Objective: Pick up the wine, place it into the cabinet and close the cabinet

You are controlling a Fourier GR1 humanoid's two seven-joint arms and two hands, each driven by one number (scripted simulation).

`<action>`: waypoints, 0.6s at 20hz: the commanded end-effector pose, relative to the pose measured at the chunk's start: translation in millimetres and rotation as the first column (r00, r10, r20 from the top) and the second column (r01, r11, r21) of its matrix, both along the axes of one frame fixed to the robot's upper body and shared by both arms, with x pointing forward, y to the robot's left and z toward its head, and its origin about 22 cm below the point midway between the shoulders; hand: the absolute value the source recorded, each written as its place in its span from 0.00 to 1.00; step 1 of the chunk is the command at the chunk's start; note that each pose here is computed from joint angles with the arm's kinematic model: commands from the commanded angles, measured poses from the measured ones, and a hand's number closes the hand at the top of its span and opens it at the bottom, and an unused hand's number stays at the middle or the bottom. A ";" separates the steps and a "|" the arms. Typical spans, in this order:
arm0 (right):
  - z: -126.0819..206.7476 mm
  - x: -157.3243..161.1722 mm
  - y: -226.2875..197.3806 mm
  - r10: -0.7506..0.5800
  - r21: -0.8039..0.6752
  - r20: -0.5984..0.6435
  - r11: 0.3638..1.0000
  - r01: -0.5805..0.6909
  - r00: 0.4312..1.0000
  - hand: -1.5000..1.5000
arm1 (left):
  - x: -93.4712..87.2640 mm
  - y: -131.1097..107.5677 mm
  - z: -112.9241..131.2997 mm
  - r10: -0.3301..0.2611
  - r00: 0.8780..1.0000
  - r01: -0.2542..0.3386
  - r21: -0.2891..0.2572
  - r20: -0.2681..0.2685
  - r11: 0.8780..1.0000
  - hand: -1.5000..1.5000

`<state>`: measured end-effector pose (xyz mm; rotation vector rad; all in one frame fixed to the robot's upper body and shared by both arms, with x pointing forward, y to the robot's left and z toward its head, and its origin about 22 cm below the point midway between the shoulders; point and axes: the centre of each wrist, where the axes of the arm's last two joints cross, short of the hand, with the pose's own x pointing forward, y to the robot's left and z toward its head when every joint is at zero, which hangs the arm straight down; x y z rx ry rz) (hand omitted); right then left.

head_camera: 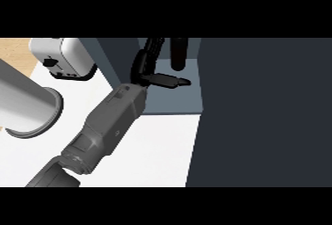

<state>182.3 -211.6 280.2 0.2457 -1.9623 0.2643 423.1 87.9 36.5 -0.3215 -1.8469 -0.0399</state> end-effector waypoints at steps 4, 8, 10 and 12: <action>1.5 -14.6 -7.8 -0.022 0.007 0.007 1.000 0.022 1.000 0.00 | -18.6 -31.7 18.3 -0.074 0.996 0.073 0.020 0.042 0.997 0.00; 8.1 -10.1 -0.8 -0.031 -0.013 0.008 0.999 0.031 0.999 0.00 | -36.9 -41.1 35.9 -0.128 0.989 0.127 0.019 0.078 0.992 0.00; 8.1 -1.8 -3.3 -0.014 -0.008 0.014 1.000 0.014 1.000 0.00 | -57.5 -64.2 49.0 -0.132 0.990 0.132 -0.012 0.046 0.991 0.00; 5.9 -13.2 -3.0 0.001 -0.002 0.007 1.000 -0.001 1.000 0.00 | -80.8 -70.6 41.9 -0.144 0.989 0.144 -0.019 0.028 0.989 0.00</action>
